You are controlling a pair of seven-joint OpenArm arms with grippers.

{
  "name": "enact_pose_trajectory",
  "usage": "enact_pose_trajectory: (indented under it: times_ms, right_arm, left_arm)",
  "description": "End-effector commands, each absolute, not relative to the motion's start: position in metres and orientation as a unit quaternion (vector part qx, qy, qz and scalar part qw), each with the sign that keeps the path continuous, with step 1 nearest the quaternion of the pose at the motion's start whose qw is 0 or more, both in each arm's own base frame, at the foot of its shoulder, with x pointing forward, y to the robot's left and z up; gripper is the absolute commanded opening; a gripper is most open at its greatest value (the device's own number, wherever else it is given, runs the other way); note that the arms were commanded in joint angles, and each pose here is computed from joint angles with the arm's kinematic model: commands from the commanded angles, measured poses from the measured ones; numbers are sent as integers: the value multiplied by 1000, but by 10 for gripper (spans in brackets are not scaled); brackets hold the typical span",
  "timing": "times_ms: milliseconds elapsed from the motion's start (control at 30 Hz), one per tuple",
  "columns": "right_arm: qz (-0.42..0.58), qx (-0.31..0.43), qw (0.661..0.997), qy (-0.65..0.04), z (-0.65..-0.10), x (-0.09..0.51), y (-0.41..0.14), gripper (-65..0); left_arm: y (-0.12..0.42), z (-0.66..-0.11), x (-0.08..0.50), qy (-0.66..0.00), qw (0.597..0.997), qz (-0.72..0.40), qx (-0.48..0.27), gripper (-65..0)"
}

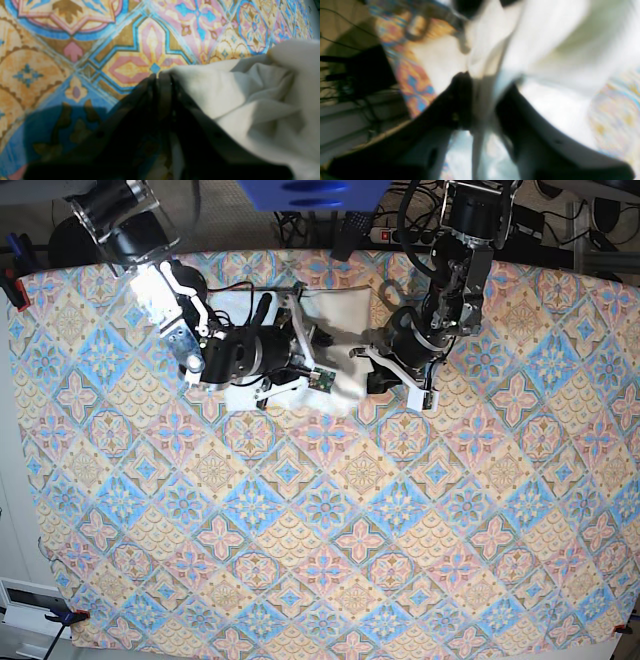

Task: Fold the T-shirt properly
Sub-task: 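Grasp the folded bundle with both grippers, then fold the bundle in half with both grippers, rotating it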

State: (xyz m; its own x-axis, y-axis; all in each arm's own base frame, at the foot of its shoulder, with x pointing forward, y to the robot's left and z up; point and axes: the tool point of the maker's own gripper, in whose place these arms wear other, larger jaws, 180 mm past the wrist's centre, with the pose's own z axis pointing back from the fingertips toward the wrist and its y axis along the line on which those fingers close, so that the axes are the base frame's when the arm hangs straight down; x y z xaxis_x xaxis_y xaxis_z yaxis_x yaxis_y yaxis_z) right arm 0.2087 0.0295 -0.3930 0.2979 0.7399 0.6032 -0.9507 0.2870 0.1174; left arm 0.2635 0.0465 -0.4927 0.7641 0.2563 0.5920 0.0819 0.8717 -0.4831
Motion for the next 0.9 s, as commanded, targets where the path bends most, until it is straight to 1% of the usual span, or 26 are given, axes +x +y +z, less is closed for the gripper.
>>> enact_pose_trajectory:
  times_ms: [0,67,100,267,333,400,467,600,667,767,867]
  right_arm:
    - [551,247,759,-243,-382,215,36,-443]
    - [551,245,758,-247,-379,217,37,-384]
    - [552,245,758,-247,-379,216,35,-370]
    - [561,239,733,-302,-342,223,43,-368]
    - [551,242,730,-323,-329,226,41,-368]
    - [525,258,744,-321,-331,222,31,-368]
    - [500,256,764,-317,-335,223,8,-368]
    - [434,240,798,-343,-328,245,-33,-368]
    - [417,227,804,-358,-323,259,-46,-369]
    - [402,231,801,-379,-318,273,-49,-369]
    - [387,225,815,-369,-332,280,-58,-378]
  left_arm:
    - [46,-524,225,-254,941,27,-222,-623]
    - [47,-524,225,-254,941,28,-220,-623]
    - [48,-523,225,-255,941,29,-220,-623]
    - [60,-517,231,-268,939,25,-213,-624]
    - [74,-510,231,-278,936,39,-213,-624]
    - [95,-501,234,-292,931,64,-210,-623]
    - [112,-491,237,-306,925,81,-208,-623]
    - [129,-473,228,-316,924,71,-206,-623]
    - [139,-456,223,-327,921,57,-203,-623]
    - [153,-434,214,-347,914,67,-199,-623]
    - [151,-419,206,-359,909,61,-201,-623]
